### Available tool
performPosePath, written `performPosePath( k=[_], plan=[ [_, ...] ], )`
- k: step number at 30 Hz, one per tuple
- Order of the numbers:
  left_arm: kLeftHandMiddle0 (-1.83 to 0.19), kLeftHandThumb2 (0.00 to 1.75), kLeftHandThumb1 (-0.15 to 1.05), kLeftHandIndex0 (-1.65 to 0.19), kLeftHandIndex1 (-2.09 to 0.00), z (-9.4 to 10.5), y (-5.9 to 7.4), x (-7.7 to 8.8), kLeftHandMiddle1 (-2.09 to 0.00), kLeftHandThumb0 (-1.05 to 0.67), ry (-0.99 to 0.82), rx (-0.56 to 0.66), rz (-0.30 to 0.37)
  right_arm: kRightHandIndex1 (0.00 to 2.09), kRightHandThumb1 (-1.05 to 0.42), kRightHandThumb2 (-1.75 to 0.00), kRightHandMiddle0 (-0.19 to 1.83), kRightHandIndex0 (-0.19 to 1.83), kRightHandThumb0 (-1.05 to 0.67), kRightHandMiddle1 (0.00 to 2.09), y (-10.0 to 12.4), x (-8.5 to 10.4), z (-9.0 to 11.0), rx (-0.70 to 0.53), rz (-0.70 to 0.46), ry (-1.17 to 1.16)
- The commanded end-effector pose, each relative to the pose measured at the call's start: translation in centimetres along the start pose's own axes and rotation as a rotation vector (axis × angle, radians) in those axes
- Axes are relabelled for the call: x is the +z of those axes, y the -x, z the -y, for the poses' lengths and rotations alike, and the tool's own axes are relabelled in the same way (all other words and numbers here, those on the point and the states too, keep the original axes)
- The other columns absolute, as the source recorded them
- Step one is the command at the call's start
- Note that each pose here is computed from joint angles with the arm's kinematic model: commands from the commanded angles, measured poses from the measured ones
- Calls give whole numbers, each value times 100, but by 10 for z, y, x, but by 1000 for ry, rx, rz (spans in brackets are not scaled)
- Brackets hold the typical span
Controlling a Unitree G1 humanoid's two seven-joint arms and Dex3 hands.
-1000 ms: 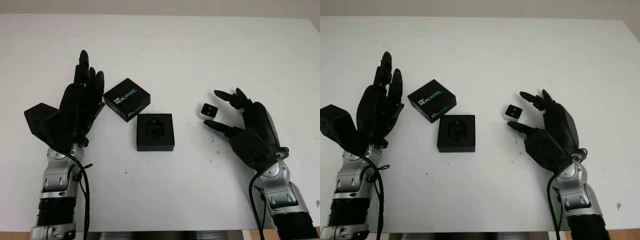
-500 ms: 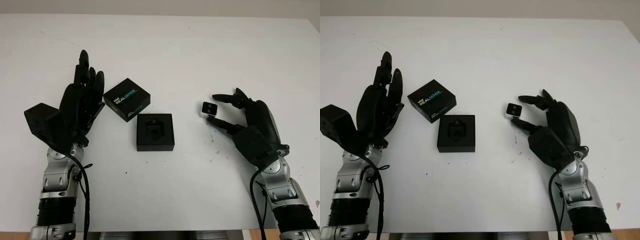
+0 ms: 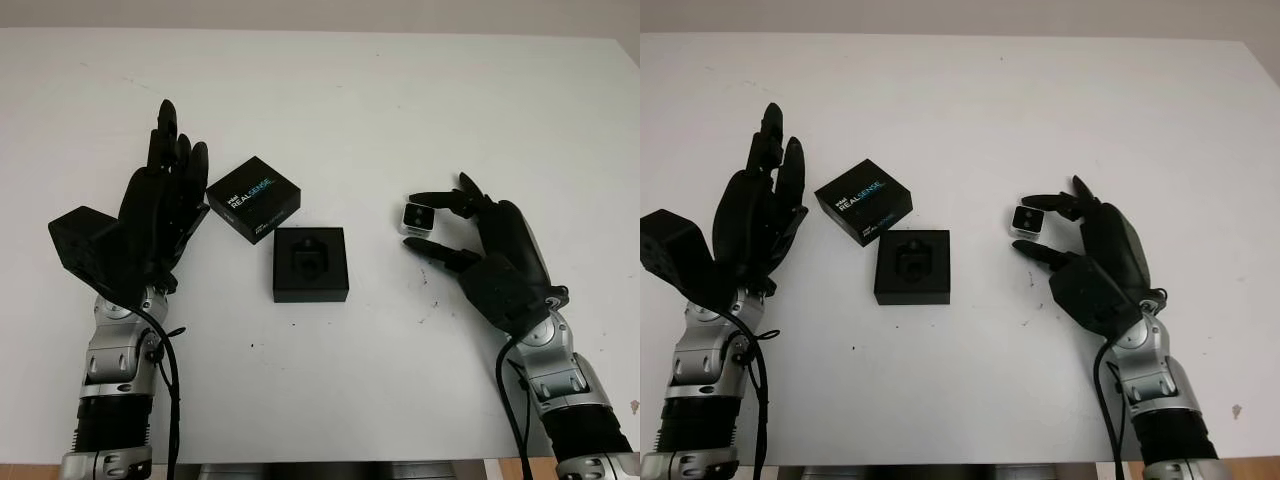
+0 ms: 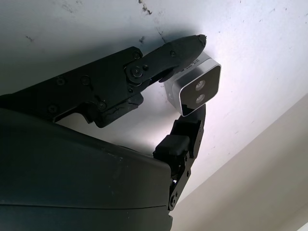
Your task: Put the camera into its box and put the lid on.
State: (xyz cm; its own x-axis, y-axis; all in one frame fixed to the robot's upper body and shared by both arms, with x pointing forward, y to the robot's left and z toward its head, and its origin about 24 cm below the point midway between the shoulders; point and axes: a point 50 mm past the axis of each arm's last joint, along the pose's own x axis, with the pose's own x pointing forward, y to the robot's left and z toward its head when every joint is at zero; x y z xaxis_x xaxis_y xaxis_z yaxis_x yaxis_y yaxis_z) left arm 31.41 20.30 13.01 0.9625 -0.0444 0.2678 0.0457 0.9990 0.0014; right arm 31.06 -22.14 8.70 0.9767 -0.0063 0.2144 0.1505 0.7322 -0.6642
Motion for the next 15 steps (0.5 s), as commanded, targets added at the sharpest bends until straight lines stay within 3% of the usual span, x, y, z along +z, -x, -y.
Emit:
performPosePath(
  k=[1, 9, 15],
  plan=[
    [19, 52, 105, 19, -5, 1, 0, 5, -5, -73, -12, -2, 28, 5, -87, -6, 59, 23, -64, 46, 4, -5, -5, 32, -18, 1],
    [19, 51, 105, 19, -5, 2, -1, 5, -5, -70, 4, 1, 29, 5, -87, -5, 61, 24, -60, 52, 5, -7, -7, 38, -17, -18],
    [19, 50, 105, 19, -5, 1, -1, 6, -5, -71, -5, -1, 32, 7, -93, -6, 56, 30, -47, 90, 4, -8, -7, -10, -25, 0]
  ],
)
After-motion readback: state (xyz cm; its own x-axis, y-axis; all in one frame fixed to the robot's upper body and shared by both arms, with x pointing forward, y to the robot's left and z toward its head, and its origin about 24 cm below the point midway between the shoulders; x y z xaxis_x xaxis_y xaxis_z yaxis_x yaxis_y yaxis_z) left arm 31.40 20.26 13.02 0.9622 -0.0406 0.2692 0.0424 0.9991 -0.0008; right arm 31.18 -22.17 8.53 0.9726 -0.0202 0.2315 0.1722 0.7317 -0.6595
